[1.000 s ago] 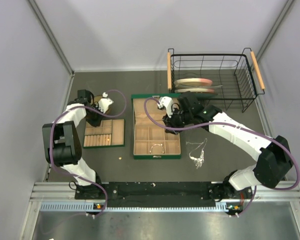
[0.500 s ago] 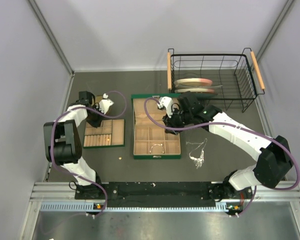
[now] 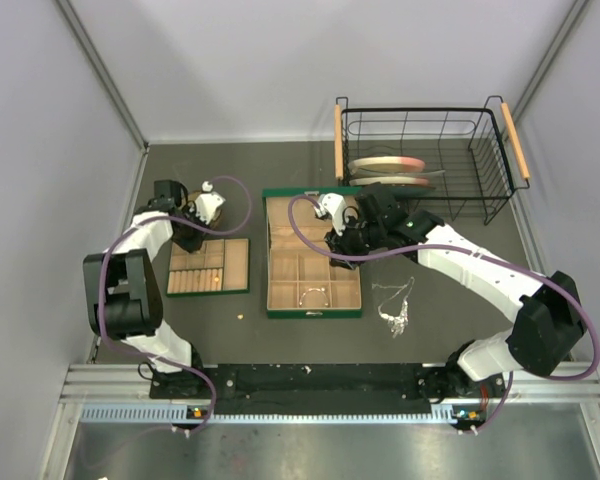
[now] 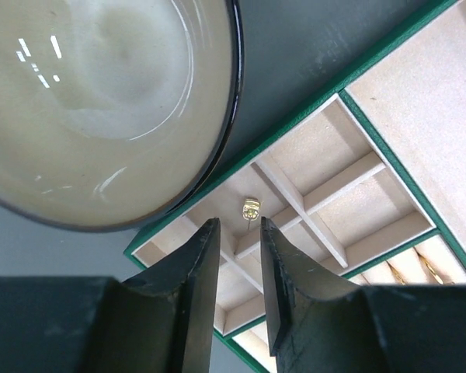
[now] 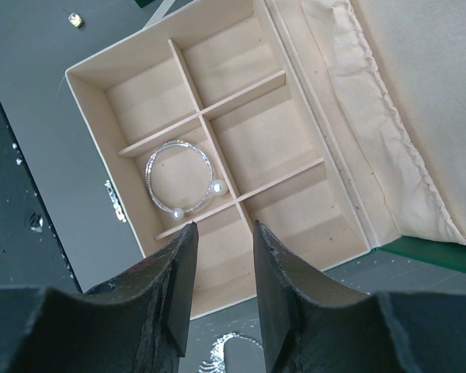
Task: Organize the mixed jewelry
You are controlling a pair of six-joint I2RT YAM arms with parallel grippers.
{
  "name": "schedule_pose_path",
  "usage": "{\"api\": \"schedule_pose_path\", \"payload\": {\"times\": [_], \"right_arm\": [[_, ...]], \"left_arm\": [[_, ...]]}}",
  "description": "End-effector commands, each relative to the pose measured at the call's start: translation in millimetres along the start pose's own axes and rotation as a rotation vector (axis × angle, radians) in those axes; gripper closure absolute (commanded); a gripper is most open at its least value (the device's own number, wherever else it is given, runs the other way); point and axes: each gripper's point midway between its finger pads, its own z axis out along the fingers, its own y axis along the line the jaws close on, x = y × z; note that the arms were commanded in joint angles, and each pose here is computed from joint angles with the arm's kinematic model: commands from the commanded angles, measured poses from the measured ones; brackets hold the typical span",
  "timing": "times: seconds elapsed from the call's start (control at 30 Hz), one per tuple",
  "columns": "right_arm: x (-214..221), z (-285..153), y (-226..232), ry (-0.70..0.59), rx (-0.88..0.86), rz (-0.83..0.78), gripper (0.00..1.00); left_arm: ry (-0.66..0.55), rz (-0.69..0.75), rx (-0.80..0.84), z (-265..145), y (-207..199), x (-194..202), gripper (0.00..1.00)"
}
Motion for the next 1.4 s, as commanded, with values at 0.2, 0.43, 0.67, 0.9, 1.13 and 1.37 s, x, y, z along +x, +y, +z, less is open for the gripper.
{"api": "schedule_pose_path", "payload": {"times": [0.2,0.43,0.67,0.9,1.13,1.37], "right_arm": [[-9.0,-7.0,0.0,-0.042,-0.002,0.004,0.64],[-7.5,-6.9,-0.3,-0.037,0.002,0.002,0.64],[-4.0,-2.7,-4.7,-0.021,0.015,-0.002,0.64],[-4.9,-5.5,-7.4,-0.023,0.033,-0.017,0.64],[-8.8,-10.6,-12.7,-0.033,0.067,-0.018,0.64],[-13.3,-20.0,-16.9,-0.052,0.101,-0.026,0.61]], "left_arm": [[-0.084,0.001,-0.037,-35.6,-3.9,-18.2,0.57],[-0.125,0.100,0.113,-67.7,-56.0,-12.7,0.57],[-0.049,0.288,0.290,-79.1,-131.1,24.0,0.58],[-0.067,0.428,0.342,-83.2,-176.0,36.1,0.57],[-0.034,0.523,0.392,-67.7,-206.5,44.7,0.56],[0.008,0.580,0.399,-51.7,-217.9,49.4,0.56]]}}
